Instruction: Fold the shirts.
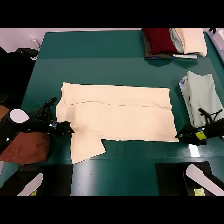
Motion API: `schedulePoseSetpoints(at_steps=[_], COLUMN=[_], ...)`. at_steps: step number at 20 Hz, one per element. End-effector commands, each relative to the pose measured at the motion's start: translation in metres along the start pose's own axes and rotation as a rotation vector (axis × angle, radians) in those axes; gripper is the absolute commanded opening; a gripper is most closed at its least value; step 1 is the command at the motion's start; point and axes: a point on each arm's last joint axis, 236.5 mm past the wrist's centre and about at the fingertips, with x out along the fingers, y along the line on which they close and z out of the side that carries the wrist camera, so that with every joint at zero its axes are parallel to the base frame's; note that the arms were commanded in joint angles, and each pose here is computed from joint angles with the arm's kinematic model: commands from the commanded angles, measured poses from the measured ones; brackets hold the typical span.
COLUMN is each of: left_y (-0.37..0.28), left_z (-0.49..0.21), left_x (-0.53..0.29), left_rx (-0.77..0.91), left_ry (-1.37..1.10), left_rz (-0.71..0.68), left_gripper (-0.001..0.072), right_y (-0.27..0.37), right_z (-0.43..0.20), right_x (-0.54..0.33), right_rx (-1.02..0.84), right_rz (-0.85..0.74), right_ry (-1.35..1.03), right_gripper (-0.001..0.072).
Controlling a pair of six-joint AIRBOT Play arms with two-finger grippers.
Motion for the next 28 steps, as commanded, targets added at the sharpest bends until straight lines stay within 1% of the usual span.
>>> schedulePoseSetpoints(at_steps=[1, 2, 3, 4, 5, 6, 8, 9, 11, 13, 15, 18, 19, 21, 22, 25, 28], left_y=[-0.001, 0.0, 0.0, -0.002, -0.003, -0.004, -0.005, -0.004, -0.01, -0.017, -0.024, -0.021, -0.018, -0.019, -0.019, -0.016, -0.007], left_z=[0.001, 0.001, 0.0, -0.003, -0.005, -0.008, -0.014, -0.019, -0.037, -0.051, -0.041, 0.013, 0.031, 0.071, 0.094, 0.159, 0.204], left_x=[-0.001, -0.001, -0.001, -0.002, -0.004, -0.006, -0.018, -0.026, -0.041, -0.052, -0.06, -0.075, -0.078, -0.078, -0.076, -0.064, -0.042], left_rx=[0.006, 0.008, 0.008, 0.01, 0.017, 0.025, 0.058, 0.061, 0.074, 0.089, 0.109, 0.152, 0.157, 0.197, 0.191, 0.206, 0.199], left_ry=[-0.003, -0.003, 0.001, 0.014, 0.029, 0.043, 0.026, 0.014, 0.027, 0.059, 0.026, -0.15, -0.184, -0.232, -0.256, -0.28, -0.26], left_rz=[0.0, 0.002, 0.002, -0.001, -0.001, 0.001, 0.022, 0.045, 0.049, 0.042, 0.041, 0.105, 0.129, 0.144, 0.148, 0.164, 0.171], left_gripper=[0.0021, 0.0021, 0.002, 0.002, 0.0019, 0.0019, 0.0019, 0.0019, 0.0019, 0.0019, 0.002, 0.002, 0.002, 0.0021, 0.0022, 0.0022, 0.0022], right_y=[0.018, 0.025, 0.031, 0.037, 0.044, 0.05, 0.05, 0.045, 0.038, 0.037, 0.041, 0.058, 0.066, 0.078, 0.084, 0.101, 0.111], right_z=[0.001, 0.005, 0.01, 0.015, 0.02, 0.022, 0.015, 0.009, -0.003, -0.007, 0.001, 0.028, 0.041, 0.069, 0.083, 0.121, 0.15], right_x=[0.026, 0.027, 0.024, 0.018, 0.009, -0.001, -0.022, -0.034, -0.052, -0.067, -0.078, -0.09, -0.091, -0.092, -0.092, -0.087, -0.081], right_rx=[-0.023, -0.06, -0.103, -0.148, -0.197, -0.24, -0.317, -0.342, -0.368, -0.373, -0.37, -0.421, -0.442, -0.429, -0.429, -0.446, -0.44], right_rz=[0.052, 0.043, 0.028, 0.01, -0.01, -0.028, -0.101, -0.143, -0.2, -0.22, -0.222, -0.231, -0.234, -0.23, -0.229, -0.223, -0.221], right_ry=[0.043, 0.039, 0.029, 0.012, -0.012, -0.032, -0.049, -0.057, -0.079, -0.141, -0.21, -0.259, -0.264, -0.267, -0.268, -0.235, -0.212], right_gripper=[0.0403, 0.0315, 0.02, 0.011, 0.007, 0.0016, 0.0015, 0.0015, 0.0015, 0.0014, 0.0013, 0.0013, 0.0013, 0.0014, 0.0013, 0.0013, 0.0014])
